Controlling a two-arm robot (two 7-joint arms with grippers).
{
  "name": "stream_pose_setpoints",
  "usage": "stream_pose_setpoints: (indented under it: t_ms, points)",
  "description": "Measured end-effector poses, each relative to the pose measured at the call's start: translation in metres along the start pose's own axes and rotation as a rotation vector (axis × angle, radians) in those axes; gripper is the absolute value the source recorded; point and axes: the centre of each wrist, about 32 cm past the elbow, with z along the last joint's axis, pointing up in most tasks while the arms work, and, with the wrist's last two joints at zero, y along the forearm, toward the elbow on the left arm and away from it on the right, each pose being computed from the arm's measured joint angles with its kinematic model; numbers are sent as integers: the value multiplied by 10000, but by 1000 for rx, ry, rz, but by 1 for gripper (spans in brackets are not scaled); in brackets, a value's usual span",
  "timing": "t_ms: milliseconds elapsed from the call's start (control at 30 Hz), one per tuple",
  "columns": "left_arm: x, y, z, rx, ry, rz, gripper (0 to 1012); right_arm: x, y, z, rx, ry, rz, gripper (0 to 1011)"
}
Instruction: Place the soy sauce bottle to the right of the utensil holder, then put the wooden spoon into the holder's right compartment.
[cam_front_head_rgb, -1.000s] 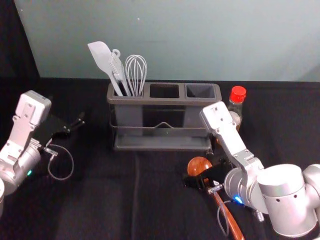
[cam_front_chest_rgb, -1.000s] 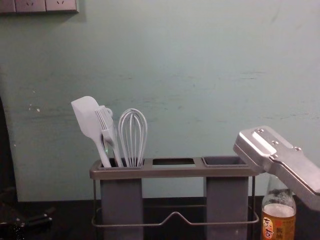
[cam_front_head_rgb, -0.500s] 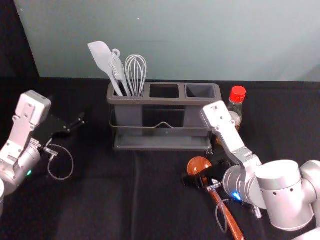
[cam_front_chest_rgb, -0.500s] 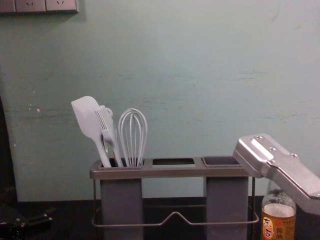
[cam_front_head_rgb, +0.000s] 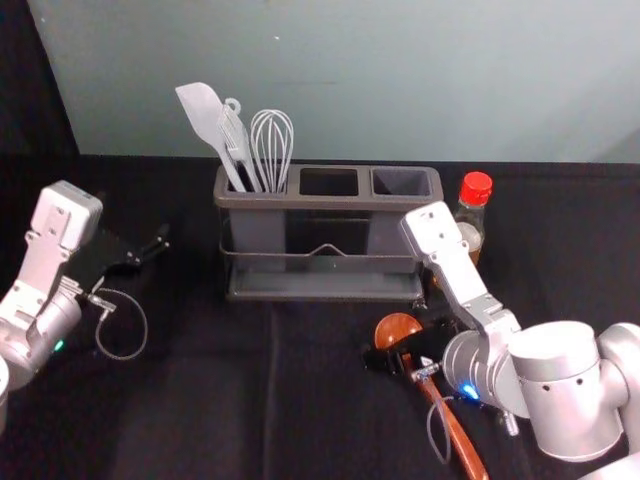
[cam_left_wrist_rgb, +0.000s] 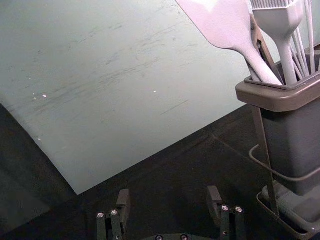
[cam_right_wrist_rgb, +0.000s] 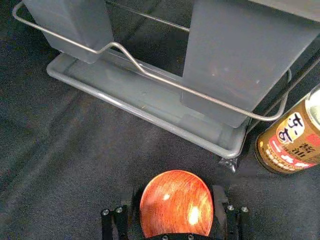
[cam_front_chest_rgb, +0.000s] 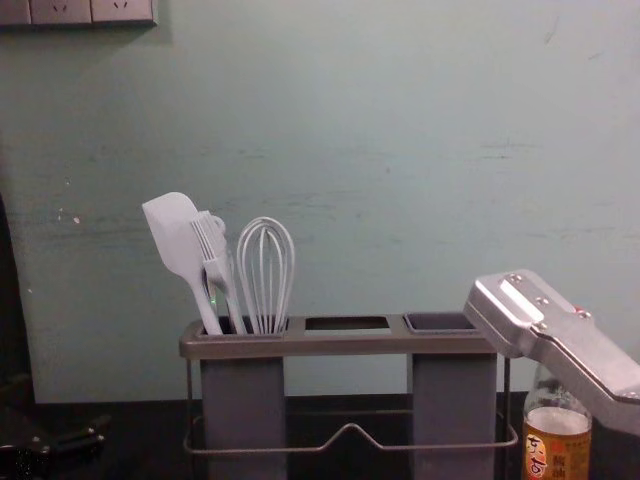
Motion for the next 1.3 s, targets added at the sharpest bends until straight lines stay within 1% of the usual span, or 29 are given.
stream_pose_setpoints:
  t_ms: [200,233,500,633,800,833,933,967,1000,1033,1100,1167,1233,1267,1300]
  points:
    - [0,0,0,0,0,0,1005,8,10,2,-5,8,0,889]
    - [0,0,0,0,0,0,1005,12,13,1,-6,10,1,843]
    - [0,0,0,0,0,0,1005,24,15,-11,-11,14,5,838]
    - [0,0,0,0,0,0,1005,24,-58,-4,-2,-2,14,838]
    - [0,0,0,0,0,0,1005,55,-290,8,38,-54,50,838]
    - [0,0,0,0,0,0,1005,76,-371,2,49,-75,66,838]
    - [-1,0,0,0,0,0,1005,111,-475,-18,69,-107,95,838]
    - [0,0,0,0,0,0,1005,134,-541,-33,81,-130,110,838]
    - [0,0,0,0,0,0,1005,134,-541,-33,81,-130,110,838]
    - [0,0,0,0,0,0,1005,164,-609,-53,94,-157,129,838]
    - [0,0,0,0,0,0,1005,193,-671,-72,104,-184,144,838]
    - [0,0,0,0,0,0,1005,251,-788,-125,129,-242,178,838]
    - [0,0,0,0,0,0,1005,289,-836,-162,145,-272,196,838]
    - [0,0,0,0,0,0,1005,325,-880,-199,164,-295,210,838]
    - [0,0,0,0,0,0,1005,325,-880,-199,164,-295,210,838]
